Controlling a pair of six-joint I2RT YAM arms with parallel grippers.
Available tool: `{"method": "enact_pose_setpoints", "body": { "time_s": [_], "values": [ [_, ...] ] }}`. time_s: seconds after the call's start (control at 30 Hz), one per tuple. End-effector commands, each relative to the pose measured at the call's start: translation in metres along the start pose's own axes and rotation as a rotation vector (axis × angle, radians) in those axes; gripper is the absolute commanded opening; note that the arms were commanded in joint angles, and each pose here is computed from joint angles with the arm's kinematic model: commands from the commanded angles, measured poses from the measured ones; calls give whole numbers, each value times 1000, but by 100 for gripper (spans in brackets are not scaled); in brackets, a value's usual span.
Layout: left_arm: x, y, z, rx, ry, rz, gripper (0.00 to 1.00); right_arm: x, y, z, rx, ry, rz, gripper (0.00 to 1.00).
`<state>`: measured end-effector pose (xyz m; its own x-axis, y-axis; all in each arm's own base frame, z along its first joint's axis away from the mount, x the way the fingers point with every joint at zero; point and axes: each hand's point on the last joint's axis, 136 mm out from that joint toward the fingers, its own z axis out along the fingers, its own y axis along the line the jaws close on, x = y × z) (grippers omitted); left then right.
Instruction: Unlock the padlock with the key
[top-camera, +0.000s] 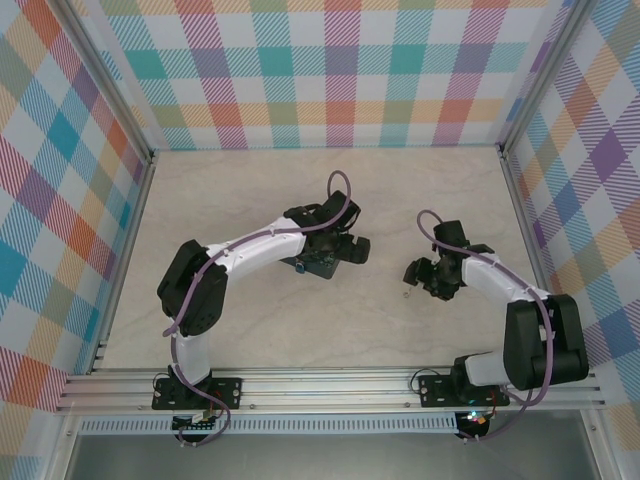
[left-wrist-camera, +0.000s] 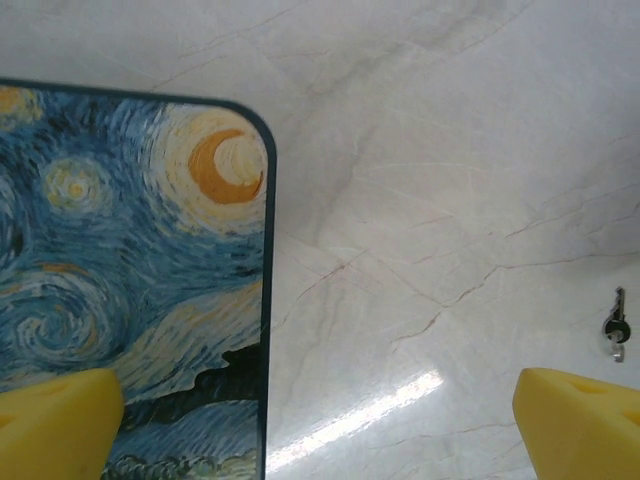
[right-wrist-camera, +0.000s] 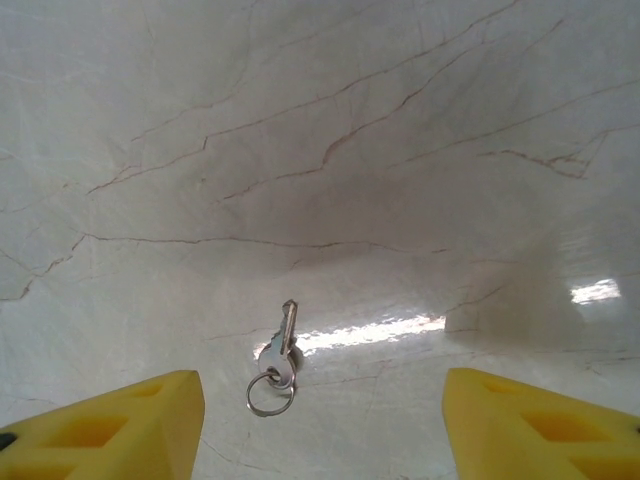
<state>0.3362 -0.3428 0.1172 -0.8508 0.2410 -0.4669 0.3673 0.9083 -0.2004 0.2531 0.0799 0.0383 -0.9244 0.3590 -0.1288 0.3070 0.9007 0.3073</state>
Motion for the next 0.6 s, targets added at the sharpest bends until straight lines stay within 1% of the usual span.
{"method": "enact_pose_setpoints", "body": {
  "time_s": [0.0, 0.13, 0.3, 0.4, 0.57],
  "values": [
    [-23, -13, -26, 31, -66, 17, 100, 1, 13, 0, -34, 9, 21, 63],
    [-38, -10, -41, 21, -112, 36, 100, 8, 19, 7, -17, 31, 14, 58],
    [-47, -1, -59, -22, -167, 51, 100, 14, 22, 16, 12, 55, 4, 54],
    [-48, 1, -66, -29, -183, 53, 100, 15, 24, 20, 26, 65, -6, 49],
    [-46, 5, -70, -43, -191, 46, 100, 18, 24, 25, 54, 89, -15, 38]
  ]
}}
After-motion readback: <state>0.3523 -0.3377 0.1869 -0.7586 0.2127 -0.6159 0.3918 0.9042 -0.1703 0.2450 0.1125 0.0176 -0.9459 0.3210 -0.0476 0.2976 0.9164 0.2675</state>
